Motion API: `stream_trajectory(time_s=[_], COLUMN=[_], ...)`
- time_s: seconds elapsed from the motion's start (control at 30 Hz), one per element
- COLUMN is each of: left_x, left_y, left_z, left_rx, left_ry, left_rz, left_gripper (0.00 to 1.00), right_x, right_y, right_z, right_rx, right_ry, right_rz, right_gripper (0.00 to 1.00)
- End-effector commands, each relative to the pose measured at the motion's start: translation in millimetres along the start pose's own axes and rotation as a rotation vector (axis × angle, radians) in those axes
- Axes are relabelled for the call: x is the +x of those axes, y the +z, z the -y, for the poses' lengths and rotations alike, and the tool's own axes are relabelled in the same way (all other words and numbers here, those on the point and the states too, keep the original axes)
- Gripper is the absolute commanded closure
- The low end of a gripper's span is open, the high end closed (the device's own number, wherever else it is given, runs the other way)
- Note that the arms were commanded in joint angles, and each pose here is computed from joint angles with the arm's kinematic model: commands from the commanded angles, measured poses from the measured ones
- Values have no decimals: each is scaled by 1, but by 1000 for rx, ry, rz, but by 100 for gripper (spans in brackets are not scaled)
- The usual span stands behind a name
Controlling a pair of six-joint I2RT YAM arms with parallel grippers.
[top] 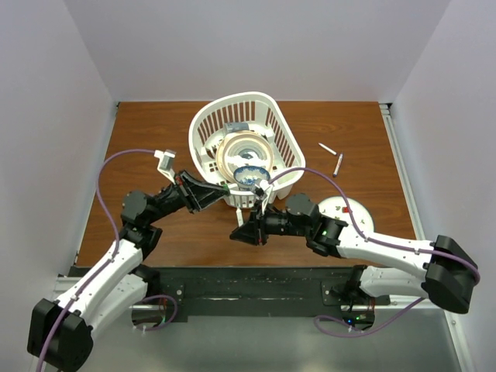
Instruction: Insert the pens into the pen caps
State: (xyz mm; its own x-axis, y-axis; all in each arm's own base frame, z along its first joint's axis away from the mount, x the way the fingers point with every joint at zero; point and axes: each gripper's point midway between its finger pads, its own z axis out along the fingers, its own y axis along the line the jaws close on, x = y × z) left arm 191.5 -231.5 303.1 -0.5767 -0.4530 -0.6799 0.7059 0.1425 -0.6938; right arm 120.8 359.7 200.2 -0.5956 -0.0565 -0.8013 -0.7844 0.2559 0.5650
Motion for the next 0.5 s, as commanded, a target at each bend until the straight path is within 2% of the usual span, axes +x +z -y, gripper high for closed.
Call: stream_trajectory(time_s=[0.0,0.47], left_x=[-1,15], left_y=[-1,3], left_z=[17,-2], left_rx=[53,3], left_ry=[22,10], left_rz=[12,-28], left_gripper=[100,100], right_x=[-29,-29], right_y=[6,12], right_z=[-18,-18], right_rx=[-55,-63], right_ry=[-24,-16], right_rz=[69,70], right_gripper=[100,100])
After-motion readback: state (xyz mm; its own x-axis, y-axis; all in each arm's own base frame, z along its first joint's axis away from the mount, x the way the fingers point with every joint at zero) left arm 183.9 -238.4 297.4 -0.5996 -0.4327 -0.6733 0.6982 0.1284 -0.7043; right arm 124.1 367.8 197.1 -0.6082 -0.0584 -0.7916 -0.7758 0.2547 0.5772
